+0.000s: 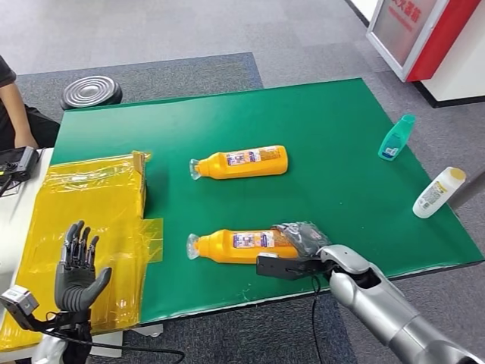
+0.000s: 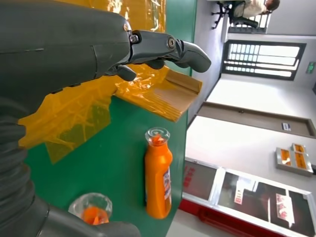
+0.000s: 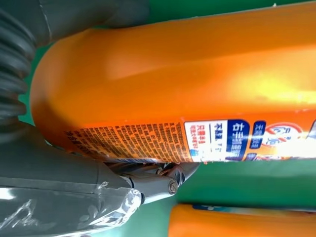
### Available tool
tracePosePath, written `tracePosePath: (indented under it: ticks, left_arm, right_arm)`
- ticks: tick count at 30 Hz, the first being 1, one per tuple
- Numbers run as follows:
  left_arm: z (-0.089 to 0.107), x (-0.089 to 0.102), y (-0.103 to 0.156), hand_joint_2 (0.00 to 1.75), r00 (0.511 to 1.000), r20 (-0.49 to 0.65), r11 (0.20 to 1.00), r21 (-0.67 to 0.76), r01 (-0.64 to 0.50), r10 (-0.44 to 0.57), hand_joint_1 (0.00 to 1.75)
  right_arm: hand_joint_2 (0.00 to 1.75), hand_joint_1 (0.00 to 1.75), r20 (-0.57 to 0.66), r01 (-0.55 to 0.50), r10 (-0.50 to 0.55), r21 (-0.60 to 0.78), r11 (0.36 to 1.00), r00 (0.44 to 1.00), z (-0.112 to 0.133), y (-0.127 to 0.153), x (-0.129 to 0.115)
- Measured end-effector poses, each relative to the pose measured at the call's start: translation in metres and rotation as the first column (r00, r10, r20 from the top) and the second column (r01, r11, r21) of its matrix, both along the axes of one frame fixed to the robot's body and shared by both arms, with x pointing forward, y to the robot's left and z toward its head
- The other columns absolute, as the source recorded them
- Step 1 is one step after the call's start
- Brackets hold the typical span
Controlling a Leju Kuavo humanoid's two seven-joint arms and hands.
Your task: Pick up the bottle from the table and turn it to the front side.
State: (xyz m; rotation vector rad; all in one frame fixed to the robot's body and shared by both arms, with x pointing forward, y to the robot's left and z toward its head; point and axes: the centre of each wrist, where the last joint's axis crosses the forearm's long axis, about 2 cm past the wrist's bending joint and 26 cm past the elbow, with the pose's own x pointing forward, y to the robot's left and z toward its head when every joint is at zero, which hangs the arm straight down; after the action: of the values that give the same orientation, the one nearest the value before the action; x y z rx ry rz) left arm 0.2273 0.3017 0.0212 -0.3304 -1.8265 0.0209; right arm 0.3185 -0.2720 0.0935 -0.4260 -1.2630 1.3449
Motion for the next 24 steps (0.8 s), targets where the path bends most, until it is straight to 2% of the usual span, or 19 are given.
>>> tracePosePath:
  ticks: [8, 11, 16, 20, 24]
  left_arm:
    - [0.002, -0.010, 0.001, 1.75, 1.000, 0.014, 1.000, -0.003, 0.020, -0.020, 0.00]
    - [0.006, -0.013, -0.005, 1.75, 0.998, 0.033, 0.998, -0.019, 0.057, -0.057, 0.00]
    - [0.012, -0.013, -0.018, 1.75, 0.993, 0.054, 0.995, -0.002, 0.104, -0.104, 0.00]
    - [0.021, -0.010, -0.037, 1.75, 0.971, 0.051, 0.972, 0.009, 0.235, -0.235, 0.00]
    - [0.036, -0.004, -0.064, 1.75, 0.913, 0.048, 0.913, -0.037, 0.407, -0.405, 0.00]
  right_arm:
    - [1.75, 1.75, 0.148, -0.021, -0.022, 0.283, 0.959, 0.989, 0.016, 0.013, -0.038]
    - [1.75, 1.75, 0.192, -0.039, -0.038, 0.382, 0.923, 0.981, 0.024, 0.028, -0.044]
    - [1.75, 1.75, 0.222, -0.064, -0.047, 0.468, 0.882, 0.974, 0.033, 0.049, -0.047]
    - [1.75, 1.75, 0.244, -0.080, -0.058, 0.519, 0.851, 0.968, 0.036, 0.070, -0.045]
    - [1.75, 1.75, 0.296, -0.085, -0.098, 0.548, 0.832, 0.950, 0.033, 0.103, -0.039]
